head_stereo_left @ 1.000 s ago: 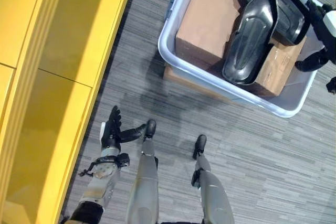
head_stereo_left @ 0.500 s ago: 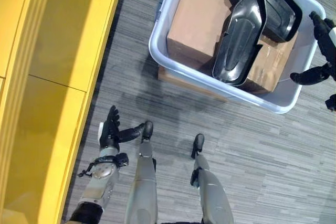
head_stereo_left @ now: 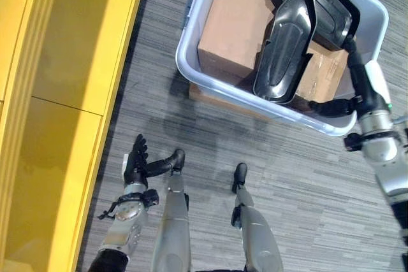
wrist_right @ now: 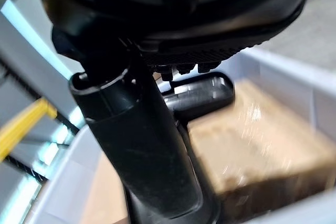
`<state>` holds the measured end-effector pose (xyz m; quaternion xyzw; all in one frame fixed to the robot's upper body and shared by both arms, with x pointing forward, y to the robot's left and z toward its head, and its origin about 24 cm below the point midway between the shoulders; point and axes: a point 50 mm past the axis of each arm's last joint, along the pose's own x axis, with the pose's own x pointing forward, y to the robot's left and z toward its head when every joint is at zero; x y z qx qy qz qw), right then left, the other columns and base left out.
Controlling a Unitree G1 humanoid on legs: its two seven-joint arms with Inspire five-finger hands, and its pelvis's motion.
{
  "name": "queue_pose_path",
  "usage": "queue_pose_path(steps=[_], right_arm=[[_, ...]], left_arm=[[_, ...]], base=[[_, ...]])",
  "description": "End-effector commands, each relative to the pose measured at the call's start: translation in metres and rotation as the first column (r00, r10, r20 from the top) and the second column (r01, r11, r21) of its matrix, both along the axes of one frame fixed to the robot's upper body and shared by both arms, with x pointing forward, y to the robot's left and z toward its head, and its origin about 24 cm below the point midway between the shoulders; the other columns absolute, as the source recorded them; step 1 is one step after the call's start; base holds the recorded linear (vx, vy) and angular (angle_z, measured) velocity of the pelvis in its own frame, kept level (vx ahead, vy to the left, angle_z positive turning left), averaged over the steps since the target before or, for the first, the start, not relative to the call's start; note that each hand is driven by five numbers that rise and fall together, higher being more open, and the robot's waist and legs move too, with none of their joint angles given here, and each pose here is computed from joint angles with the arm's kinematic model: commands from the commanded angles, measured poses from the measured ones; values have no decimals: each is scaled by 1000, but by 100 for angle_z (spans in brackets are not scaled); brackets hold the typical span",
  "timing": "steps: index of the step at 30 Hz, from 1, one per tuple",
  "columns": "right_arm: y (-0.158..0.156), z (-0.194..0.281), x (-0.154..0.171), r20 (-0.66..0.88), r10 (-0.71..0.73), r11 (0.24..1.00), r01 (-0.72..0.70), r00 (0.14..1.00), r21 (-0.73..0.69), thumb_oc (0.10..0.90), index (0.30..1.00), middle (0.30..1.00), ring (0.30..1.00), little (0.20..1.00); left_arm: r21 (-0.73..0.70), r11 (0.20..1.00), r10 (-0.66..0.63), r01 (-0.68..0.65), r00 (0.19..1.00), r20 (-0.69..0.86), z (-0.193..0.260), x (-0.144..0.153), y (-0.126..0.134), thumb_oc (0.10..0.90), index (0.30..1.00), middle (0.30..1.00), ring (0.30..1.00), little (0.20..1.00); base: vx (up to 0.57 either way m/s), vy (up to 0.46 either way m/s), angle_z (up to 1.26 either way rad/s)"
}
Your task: Move parts from the plastic box to the shelf.
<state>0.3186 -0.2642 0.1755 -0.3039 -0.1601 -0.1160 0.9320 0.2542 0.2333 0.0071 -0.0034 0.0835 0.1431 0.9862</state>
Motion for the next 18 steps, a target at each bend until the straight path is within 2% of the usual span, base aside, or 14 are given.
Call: queue_pose_path(steps=[1,2,3,4,5,7,12,17,18], right_arm=[[-12,55,2,281,-71,975,6,957,224,900,1000,1000,1000,1000],[-12,55,2,281,-71,974,6,957,225,900,1000,1000,1000,1000],[-8,51,4,291,-64,954,-27,955,299,900,1000,1000,1000,1000],[-1,48,7,313,-74,910,-64,947,409,900,1000,1000,1000,1000],[1,46,9,317,-73,898,-75,946,433,900,1000,1000,1000,1000],[6,49,14,355,-120,825,-106,927,555,900,1000,1000,1000,1000],[12,59,20,397,-176,775,-122,901,620,900,1000,1000,1000,1000],[11,67,20,423,-220,792,-92,879,604,900,1000,1000,1000,1000],[10,72,18,437,-246,821,-54,865,569,900,1000,1000,1000,1000]], left_arm=[[-11,1000,25,-24,999,48,7,-3,2,900,1000,1000,1000,1000],[-11,1000,25,-25,999,48,7,-3,3,900,1000,1000,1000,1000],[-16,1000,24,-24,999,43,6,-4,1,900,1000,1000,1000,1000],[-24,999,21,-21,999,26,2,-4,-1,900,1000,1000,1000,1000],[-28,999,21,-21,1000,22,1,-5,-2,900,1000,1000,1000,1000],[-39,999,8,-7,1000,19,0,-4,-9,900,1000,1000,1000,1000],[-37,999,-15,16,1000,16,-2,-2,-17,900,1000,1000,1000,1000],[-26,999,-27,27,1000,17,-3,0,-22,900,1000,1000,1000,1000],[-17,999,-30,31,999,17,-3,0,-23,900,1000,1000,1000,1000]], base=[[0,0,0],[3,8,-3],[0,0,0],[0,0,0],[0,0,0],[-2,19,-5],[-6,18,-3],[-4,12,-3],[0,0,0]])
